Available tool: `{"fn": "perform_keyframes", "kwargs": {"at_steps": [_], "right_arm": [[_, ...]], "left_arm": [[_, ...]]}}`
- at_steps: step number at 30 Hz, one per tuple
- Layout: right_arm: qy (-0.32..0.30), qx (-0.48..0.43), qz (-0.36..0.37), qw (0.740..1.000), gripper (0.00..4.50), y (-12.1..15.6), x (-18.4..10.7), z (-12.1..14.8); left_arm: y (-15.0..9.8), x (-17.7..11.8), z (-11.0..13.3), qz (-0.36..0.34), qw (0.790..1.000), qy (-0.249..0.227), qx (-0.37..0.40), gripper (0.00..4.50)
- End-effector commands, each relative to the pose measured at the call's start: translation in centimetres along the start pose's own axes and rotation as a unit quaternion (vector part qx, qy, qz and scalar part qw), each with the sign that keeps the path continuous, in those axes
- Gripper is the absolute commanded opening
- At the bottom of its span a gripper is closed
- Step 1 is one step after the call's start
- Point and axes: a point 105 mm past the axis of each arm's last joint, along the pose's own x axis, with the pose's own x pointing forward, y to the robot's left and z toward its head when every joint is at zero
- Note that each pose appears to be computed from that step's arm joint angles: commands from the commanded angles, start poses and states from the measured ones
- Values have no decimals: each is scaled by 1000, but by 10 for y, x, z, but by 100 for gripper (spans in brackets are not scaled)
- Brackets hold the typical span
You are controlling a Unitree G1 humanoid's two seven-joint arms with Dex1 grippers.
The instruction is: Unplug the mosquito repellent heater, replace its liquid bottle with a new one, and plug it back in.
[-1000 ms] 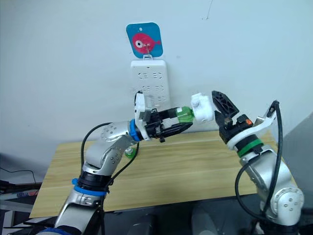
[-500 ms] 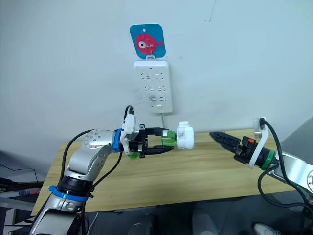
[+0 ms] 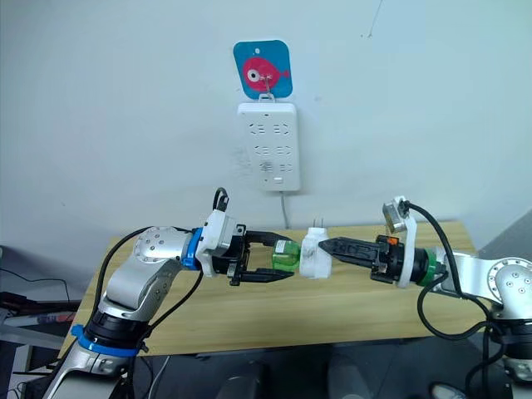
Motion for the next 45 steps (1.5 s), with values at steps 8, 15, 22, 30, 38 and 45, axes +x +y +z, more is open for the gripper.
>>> {"fn": "perform_keyframes", "kwargs": {"at_steps": [8,15,22,30,38,45], "right_arm": [[36,-15,56,998,450,20,13,-8],[38,-12,56,998,450,20,12,-10],[47,2,49,998,300,15,7,-19],[51,0,36,998,300,13,5,-20],[66,-3,35,997,300,15,6,-24],[52,3,37,998,300,13,5,-19]], "left_arm": [[-6,5,13,5,999,-26,24,228],[-5,4,13,11,999,-27,26,228],[-6,8,14,18,999,-37,27,228],[-8,8,5,-31,977,7,-209,228],[17,2,20,-27,946,0,-324,227],[13,-1,19,13,987,7,-163,327]]}}
